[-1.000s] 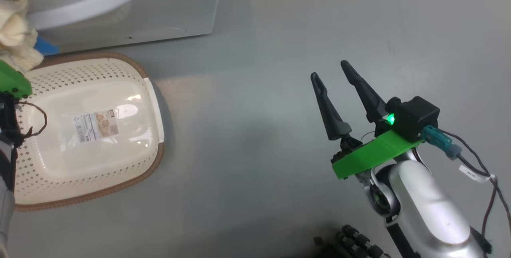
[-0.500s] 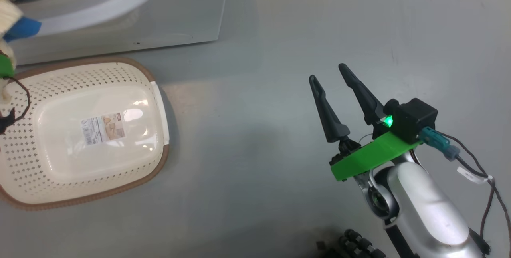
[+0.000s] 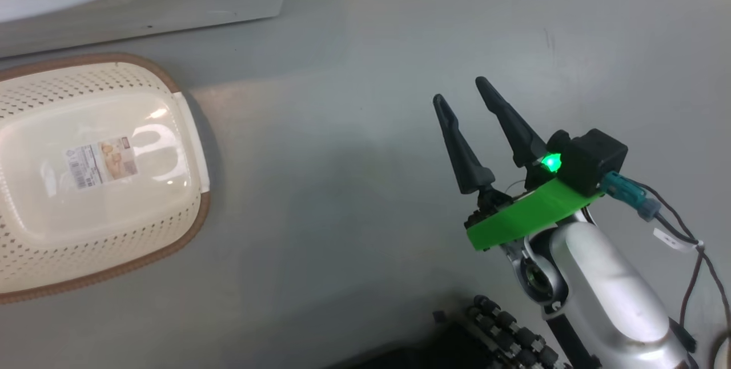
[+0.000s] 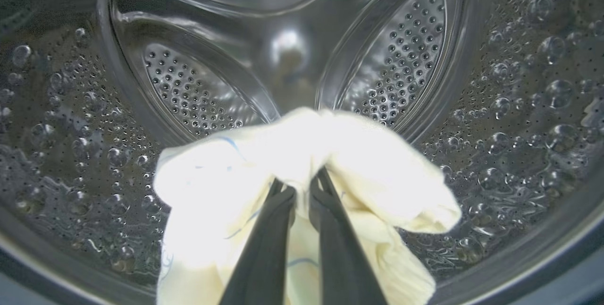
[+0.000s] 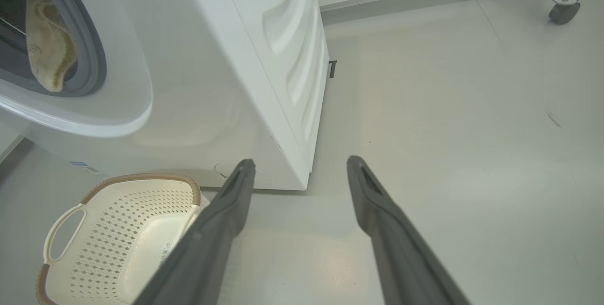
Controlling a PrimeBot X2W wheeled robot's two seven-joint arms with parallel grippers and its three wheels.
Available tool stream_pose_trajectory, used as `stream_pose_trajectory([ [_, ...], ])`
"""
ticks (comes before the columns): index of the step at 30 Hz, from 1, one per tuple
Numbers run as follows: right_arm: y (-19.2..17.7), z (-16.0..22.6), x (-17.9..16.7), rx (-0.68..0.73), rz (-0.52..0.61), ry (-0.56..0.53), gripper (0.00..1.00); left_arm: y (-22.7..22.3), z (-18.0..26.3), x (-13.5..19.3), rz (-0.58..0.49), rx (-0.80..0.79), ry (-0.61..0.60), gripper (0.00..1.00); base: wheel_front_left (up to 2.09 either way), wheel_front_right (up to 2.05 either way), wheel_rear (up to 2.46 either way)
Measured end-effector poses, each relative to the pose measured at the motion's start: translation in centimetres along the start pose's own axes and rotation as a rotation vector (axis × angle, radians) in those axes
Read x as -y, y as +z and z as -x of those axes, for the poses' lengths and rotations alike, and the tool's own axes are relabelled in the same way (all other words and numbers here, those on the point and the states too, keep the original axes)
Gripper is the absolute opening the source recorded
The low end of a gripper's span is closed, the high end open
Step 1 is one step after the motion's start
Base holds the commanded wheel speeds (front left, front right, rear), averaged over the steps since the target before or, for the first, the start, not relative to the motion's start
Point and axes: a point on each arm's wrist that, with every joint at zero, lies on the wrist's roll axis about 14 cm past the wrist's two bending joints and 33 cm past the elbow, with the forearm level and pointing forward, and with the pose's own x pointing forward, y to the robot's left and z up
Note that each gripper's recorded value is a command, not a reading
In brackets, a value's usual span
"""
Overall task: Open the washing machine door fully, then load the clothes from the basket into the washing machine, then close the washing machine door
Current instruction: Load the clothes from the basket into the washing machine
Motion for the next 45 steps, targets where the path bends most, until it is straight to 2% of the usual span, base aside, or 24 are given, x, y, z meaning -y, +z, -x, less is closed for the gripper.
stream_pose_trajectory([
  [9, -0.5, -0.2, 0.9, -0.015, -0.02, -0.021, 1.0, 1.5, -4.9, -0.4, -0.045, 0.025, 0.007, 0.0, 0.0, 0.0, 0.0],
  [13, -0.8, 0.0, 1.4, -0.026, -0.019, -0.035, 1.0, 1.4, -6.7, -0.4, -0.034, 0.03, 0.017, 0.0, 0.0, 0.0, 0.0],
  [16, -1.0, 0.1, 1.8, -0.03, -0.029, -0.048, 1.0, 0.0, -7.5, -0.3, -0.03, 0.008, 0.019, 0.0, 0.0, 0.0, 0.0],
  [22, -1.6, 0.3, 2.5, -0.048, -0.031, -0.069, 1.0, -5.8, -7.8, 0.7, -0.056, -0.122, -0.005, 0.0, 0.0, 0.0, 0.0],
  [30, -1.6, 0.4, 2.6, -0.05, -0.029, -0.071, 1.0, -6.6, -8.1, 0.6, -0.076, -0.145, -0.004, 0.0, 0.0, 0.0, 0.0],
  [32, -1.4, 0.4, 2.5, -0.045, -0.03, -0.068, 1.0, -6.8, -7.9, 0.6, -0.067, -0.16, -0.001, 1.0, 0.0, 0.0, 0.0],
  [40, 0.1, 0.3, 2.1, -0.005, -0.012, -0.056, 1.0, -4.4, -7.1, 1.4, -0.06, -0.122, -0.024, 1.0, 0.0, 0.0, 0.0],
  [45, 1.4, 0.2, 1.8, 0.028, 0.017, -0.045, 1.0, -4.5, -5.2, 2.6, -0.052, -0.137, -0.058, 1.0, 0.0, 0.0, 0.0],
])
